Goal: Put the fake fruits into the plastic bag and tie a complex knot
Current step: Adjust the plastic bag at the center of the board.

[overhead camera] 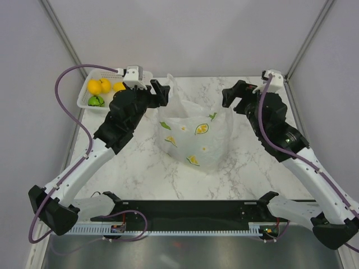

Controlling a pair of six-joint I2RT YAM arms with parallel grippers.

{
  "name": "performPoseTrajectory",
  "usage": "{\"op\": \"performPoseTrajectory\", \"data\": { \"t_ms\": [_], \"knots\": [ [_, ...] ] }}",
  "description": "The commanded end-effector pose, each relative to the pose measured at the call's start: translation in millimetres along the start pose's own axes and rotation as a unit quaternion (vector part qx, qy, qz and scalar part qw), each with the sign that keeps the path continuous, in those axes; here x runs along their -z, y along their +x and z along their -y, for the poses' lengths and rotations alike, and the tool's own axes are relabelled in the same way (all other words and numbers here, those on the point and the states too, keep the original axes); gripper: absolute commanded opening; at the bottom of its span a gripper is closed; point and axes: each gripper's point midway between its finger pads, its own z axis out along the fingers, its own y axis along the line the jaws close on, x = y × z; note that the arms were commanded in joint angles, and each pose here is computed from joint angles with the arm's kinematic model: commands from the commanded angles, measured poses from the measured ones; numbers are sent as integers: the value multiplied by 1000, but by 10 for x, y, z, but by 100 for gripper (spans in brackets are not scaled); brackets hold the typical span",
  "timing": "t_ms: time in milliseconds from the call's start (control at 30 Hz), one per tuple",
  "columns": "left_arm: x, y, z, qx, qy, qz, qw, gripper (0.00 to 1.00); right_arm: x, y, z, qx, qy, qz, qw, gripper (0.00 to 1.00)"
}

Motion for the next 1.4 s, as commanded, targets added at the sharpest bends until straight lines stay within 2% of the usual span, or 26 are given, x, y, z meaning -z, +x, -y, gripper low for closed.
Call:
{"op": "performPoseTrajectory", "data": {
  "t_ms": [0,100,200,367,467,600,1033,1267,1333,1367],
  "knots": [
    [82,-131,106,30,18,-1,999,85,269,-159,158,17,18,12,1000,98],
    [57,-135,135,2,28,-6,1000,88,424,-107,178,13,0,1,1000,98],
    [35,-157,174,-20,39,-10,999,88,506,48,-37,17,-74,-33,997,98],
    [38,-249,172,-38,34,-16,999,89,514,372,-221,72,-148,-92,982,98],
    [42,-219,138,-52,30,-22,998,91,418,549,-282,127,-175,-128,968,98],
    [36,-145,65,-55,16,-42,997,92,228,698,-145,142,-169,-148,964,98],
    [-123,22,140,-30,25,-73,997,86,-127,878,34,138,-190,-151,960,98],
    [-184,-440,458,-58,73,-42,995,86,-130,929,-32,113,-233,-148,955,97],
    [-153,-684,612,-62,91,-25,994,86,-118,922,-78,109,-245,-147,952,88],
    [-187,-652,640,-68,94,-35,993,86,-106,906,-121,104,-255,-145,950,85]
  ]
}}
